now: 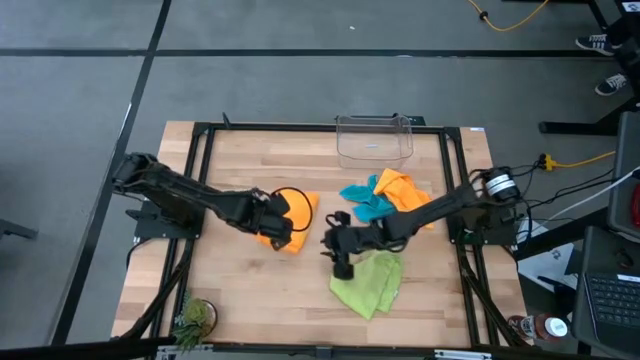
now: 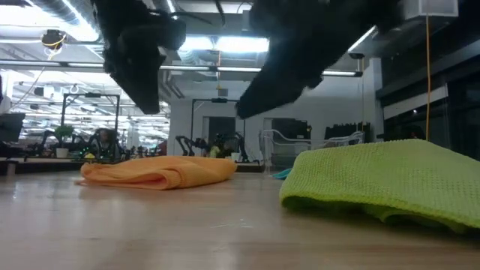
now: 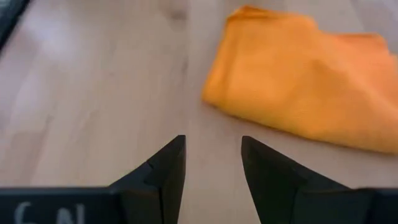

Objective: Fold microfiber towels
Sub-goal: Fold the left yellow microfiber cloth

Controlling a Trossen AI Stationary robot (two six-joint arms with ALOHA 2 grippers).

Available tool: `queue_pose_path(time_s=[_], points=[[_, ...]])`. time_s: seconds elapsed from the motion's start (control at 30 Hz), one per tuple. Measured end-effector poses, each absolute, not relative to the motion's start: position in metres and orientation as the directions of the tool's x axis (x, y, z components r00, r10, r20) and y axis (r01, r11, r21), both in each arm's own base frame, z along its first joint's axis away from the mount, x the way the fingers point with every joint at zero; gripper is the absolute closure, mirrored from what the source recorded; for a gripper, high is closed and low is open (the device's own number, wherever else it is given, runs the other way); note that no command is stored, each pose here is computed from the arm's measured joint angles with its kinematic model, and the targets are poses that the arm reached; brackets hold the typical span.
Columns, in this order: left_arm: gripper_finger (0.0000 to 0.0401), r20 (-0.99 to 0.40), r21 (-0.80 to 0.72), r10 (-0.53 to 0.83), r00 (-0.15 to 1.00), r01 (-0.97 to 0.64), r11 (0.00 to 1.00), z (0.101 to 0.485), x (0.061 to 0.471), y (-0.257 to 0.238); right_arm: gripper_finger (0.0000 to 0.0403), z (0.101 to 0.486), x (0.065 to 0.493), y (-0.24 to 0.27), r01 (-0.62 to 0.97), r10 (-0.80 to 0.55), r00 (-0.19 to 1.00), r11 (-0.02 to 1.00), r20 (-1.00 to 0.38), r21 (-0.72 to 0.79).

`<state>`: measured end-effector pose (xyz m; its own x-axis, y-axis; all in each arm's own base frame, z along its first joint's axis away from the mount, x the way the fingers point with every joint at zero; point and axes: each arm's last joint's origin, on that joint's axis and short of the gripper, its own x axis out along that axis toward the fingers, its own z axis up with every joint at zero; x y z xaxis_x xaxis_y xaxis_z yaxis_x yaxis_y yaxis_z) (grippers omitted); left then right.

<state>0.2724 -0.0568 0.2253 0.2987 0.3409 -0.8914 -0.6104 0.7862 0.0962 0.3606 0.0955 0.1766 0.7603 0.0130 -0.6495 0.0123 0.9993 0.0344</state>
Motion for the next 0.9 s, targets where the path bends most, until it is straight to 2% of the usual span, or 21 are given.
queue_pose_path(time_s=[0.2, 0.33, 0.53, 0.67, 0.77, 0.9], points=[[0.0245, -0.862, -0.005, 0.291, 0.415, -0.58, 0.814, 0.178, 0.271, -0.068, 0.0244, 0.158, 0.388, 0.05, 0.128, -0.071, 0.819, 0.99, -0.569, 0.061], [0.0245, -0.819, -0.053, 0.314, 0.48, -0.608, 0.792, 0.15, 0.264, -0.066, 0.0244, 0.139, 0.404, 0.024, 0.161, -0.1, 0.84, 0.985, -0.533, 0.069], [0.0245, -0.835, -0.12, 0.255, 0.488, -0.613, 0.781, 0.135, 0.254, -0.068, 0.0244, 0.109, 0.434, 0.005, 0.207, -0.138, 0.804, 0.977, -0.579, 0.054], [0.0246, -0.874, -0.15, 0.18, 0.451, -0.604, 0.783, 0.132, 0.249, -0.075, 0.0244, 0.099, 0.443, -0.005, 0.242, -0.159, 0.725, 0.97, -0.67, 0.031], [0.0248, -0.895, -0.101, 0.205, 0.396, -0.627, 0.773, 0.13, 0.242, -0.078, 0.0244, 0.102, 0.444, -0.008, 0.258, -0.158, 0.685, 0.966, -0.711, 0.034], [0.025, -0.881, -0.06, 0.26, 0.395, -0.638, 0.767, 0.132, 0.239, -0.079, 0.0244, 0.111, 0.448, -0.007, 0.225, -0.11, 0.688, 0.972, -0.717, 0.067]])
